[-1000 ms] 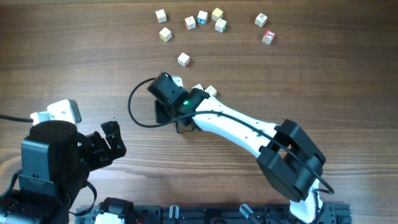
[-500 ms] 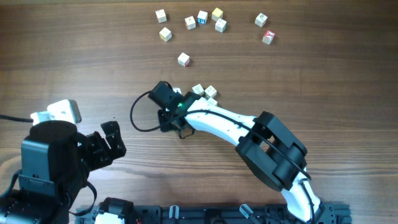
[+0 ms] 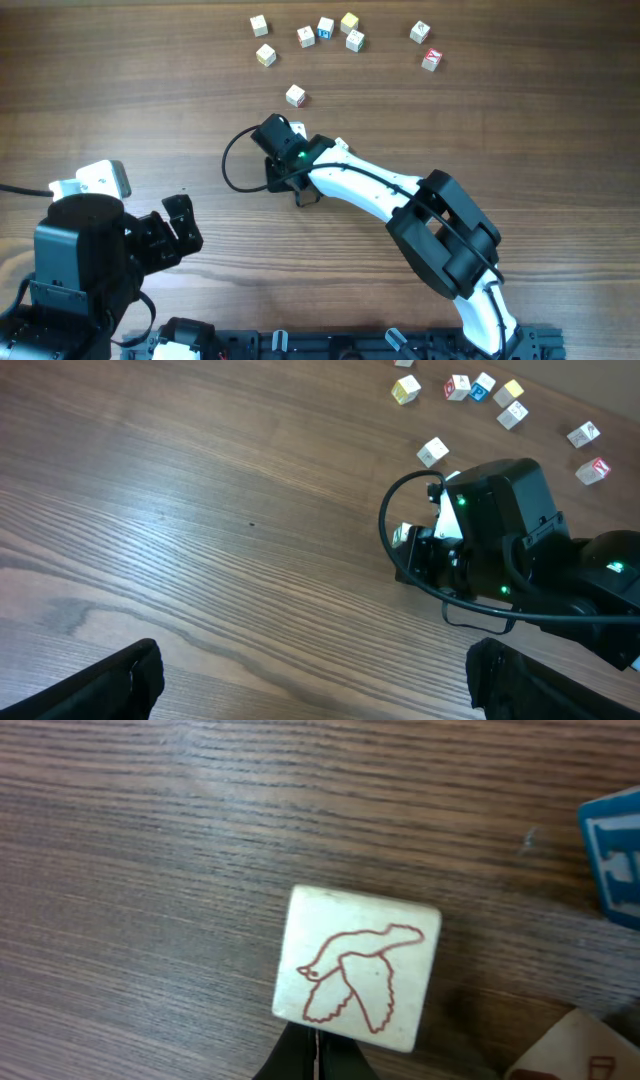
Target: Form a circle
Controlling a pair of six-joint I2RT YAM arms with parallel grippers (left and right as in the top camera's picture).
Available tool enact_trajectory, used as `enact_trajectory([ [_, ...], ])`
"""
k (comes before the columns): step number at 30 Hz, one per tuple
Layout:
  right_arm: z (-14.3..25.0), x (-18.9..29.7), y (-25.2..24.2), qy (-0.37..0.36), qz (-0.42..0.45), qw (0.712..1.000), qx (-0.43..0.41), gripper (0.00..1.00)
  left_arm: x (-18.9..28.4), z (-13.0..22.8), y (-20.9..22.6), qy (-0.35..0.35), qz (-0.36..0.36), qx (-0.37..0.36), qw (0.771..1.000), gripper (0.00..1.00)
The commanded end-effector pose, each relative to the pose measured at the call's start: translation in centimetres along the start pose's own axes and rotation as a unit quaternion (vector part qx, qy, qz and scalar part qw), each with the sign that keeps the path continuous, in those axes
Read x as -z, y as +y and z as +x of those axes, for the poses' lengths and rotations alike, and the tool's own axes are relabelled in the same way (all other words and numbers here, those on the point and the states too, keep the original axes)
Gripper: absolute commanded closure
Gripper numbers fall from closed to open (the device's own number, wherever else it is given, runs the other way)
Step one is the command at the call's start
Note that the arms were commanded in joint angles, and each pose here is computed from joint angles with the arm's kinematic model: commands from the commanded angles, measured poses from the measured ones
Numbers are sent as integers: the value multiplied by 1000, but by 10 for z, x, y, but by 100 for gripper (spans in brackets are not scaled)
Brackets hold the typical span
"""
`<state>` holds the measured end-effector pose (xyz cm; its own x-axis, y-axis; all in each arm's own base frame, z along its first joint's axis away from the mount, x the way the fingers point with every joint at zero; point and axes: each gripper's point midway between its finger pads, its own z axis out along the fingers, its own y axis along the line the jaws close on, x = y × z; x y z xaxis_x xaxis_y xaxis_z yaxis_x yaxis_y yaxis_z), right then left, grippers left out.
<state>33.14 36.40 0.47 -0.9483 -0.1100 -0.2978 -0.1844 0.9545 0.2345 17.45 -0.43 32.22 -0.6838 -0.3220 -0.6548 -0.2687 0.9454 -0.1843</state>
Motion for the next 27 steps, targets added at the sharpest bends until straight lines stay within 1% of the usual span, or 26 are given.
enact_trajectory([
  [1, 0, -1, 7, 4, -12, 1000, -3, 95, 0, -2, 3, -5, -7, 6, 1000, 0],
  [3, 6, 5, 23, 27, -54, 998, -2, 95, 0, -2, 3, -5, -7, 6, 1000, 0],
  [5, 5, 15, 41, 33, -98, 995, -6, 95, 0, -2, 3, -5, -7, 6, 1000, 0],
  [8, -12, 30, 52, 1, -118, 993, -5, 95, 0, -2, 3, -5, -7, 6, 1000, 0],
  [13, -48, 33, 45, -78, -99, 992, -11, 93, 0, -2, 3, -5, -7, 6, 1000, 0],
  [15, -66, 36, 47, -113, -109, 988, 13, 91, 0, -2, 3, -5, -7, 6, 1000, 0],
  [17, -79, 36, 44, -133, -111, 985, 15, 91, 0, -2, 3, -5, -7, 6, 1000, 0],
  [19, -88, 30, 32, -147, -93, 985, 5, 91, 0, -2, 3, -5, -7, 6, 1000, 0],
  [23, -94, 16, 7, -140, -72, 987, -13, 94, 0, -2, 3, -5, -7, 6, 1000, 0],
  [27, -86, 12, -1, -113, -71, 991, -20, 96, 0, -2, 3, -5, -7, 6, 1000, 0],
])
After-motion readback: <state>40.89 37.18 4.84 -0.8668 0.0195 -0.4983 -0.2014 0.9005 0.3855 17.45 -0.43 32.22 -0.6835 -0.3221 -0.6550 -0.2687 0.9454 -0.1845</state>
